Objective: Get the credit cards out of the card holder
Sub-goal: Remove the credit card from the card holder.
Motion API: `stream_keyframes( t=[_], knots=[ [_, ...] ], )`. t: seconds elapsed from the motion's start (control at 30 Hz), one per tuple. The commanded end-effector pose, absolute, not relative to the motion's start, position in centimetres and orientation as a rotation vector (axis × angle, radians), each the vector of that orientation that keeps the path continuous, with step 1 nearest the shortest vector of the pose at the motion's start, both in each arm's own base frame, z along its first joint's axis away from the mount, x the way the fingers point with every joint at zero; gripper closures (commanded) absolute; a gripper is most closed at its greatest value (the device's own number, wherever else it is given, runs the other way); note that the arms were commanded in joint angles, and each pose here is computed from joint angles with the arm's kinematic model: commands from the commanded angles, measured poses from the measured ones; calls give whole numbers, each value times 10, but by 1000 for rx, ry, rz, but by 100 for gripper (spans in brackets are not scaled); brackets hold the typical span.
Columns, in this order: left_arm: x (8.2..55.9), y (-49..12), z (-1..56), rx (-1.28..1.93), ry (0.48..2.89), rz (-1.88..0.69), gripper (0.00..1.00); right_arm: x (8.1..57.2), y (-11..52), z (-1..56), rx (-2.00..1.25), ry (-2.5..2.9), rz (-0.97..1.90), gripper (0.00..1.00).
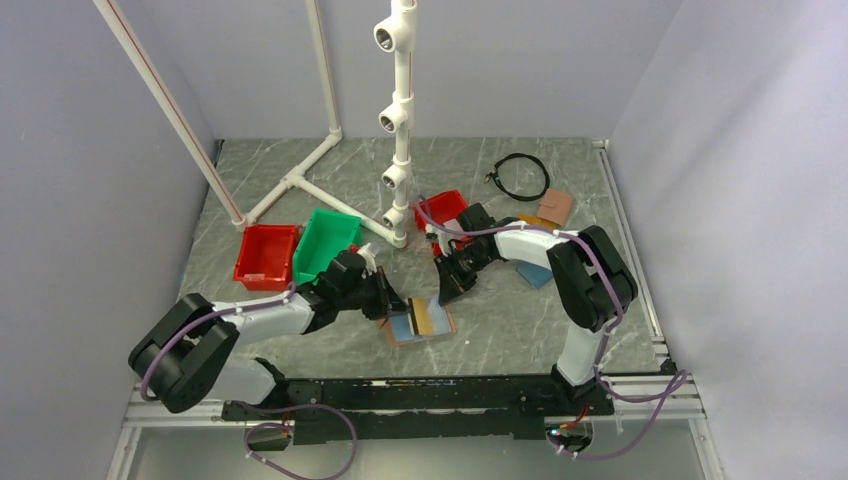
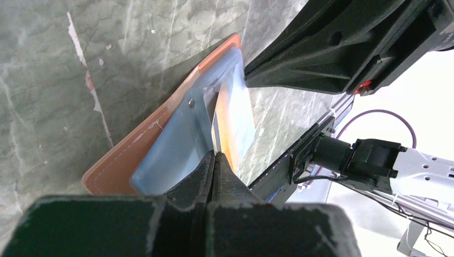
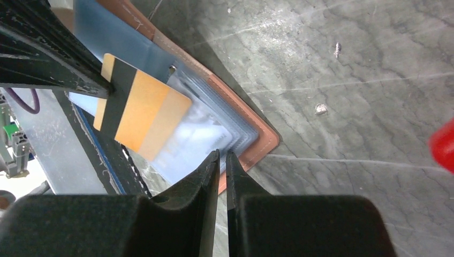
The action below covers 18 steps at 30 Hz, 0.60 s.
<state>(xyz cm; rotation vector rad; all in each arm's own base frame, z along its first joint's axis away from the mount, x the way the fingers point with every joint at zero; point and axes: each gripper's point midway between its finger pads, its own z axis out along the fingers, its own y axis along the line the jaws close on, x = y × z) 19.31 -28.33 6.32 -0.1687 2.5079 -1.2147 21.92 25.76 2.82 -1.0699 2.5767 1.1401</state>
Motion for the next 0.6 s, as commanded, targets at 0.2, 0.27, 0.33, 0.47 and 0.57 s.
stream_keyframes(
  t=[0.2,0.27,0.33,0.47,0.57],
  knots=[
    [190,-267,76,-85,2517,-1095,100,230,258,28,-1077,2556,1093,88],
    [191,-265,86,-26,2475,-1091,100,229,260,38,-1105,2516,1125,88],
    [188,-260,94,24,2448,-1074,100,226,264,50,-1135,2458,1173,88],
    [187,-262,117,148,2317,-1129,100,221,269,80,-1213,2320,1252,87],
    [185,-268,133,230,2212,-1199,100,219,266,99,-1252,2229,1316,86]
  ],
)
